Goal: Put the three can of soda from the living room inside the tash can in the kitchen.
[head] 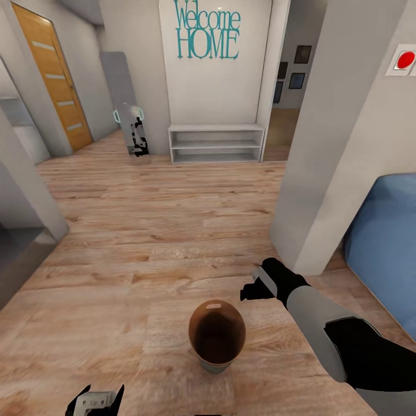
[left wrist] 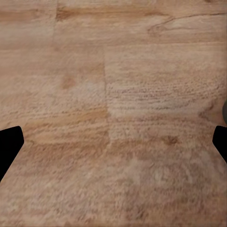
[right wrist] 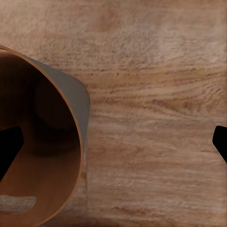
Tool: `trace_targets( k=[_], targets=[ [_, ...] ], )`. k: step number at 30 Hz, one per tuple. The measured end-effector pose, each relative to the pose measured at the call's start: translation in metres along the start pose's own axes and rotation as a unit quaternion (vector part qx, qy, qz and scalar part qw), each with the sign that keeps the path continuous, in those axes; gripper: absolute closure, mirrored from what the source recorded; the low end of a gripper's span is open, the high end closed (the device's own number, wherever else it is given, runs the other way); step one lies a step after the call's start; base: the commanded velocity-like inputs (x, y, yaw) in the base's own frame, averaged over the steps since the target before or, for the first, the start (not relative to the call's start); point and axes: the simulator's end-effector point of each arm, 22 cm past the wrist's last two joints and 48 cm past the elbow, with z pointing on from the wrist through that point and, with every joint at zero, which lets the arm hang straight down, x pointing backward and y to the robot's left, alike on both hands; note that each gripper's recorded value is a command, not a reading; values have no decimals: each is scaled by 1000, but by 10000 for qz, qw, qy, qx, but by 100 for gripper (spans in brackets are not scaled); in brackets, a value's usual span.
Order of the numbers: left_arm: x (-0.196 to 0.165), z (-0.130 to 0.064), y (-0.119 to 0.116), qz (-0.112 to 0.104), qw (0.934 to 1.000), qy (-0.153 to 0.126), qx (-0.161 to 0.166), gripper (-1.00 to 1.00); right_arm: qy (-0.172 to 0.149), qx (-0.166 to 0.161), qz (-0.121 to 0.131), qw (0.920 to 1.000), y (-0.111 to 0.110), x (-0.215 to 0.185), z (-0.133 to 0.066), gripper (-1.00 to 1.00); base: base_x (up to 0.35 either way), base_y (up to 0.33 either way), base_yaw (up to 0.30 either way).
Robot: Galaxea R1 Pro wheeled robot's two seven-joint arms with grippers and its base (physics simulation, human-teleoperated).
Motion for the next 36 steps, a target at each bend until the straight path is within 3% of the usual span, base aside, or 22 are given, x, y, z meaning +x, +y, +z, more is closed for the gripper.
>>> trace_targets(
  k=[8, 22, 36],
  targets=[
    [1, 0, 1, -3, 10000, 21, -5, -100, -6, -5, -2, 10000, 1, -1, 0, -100, 0, 0, 0],
    [18, 4, 2, -6, 10000, 94, -21, -100, 61, 0, 0, 10000, -1, 9, 17, -100, 0, 4, 0],
    [19, 4, 2, -9, 9999, 104, -28, -100, 84, 6, 3, 10000, -2, 10, 19, -100, 0, 118, 0]
  ],
)
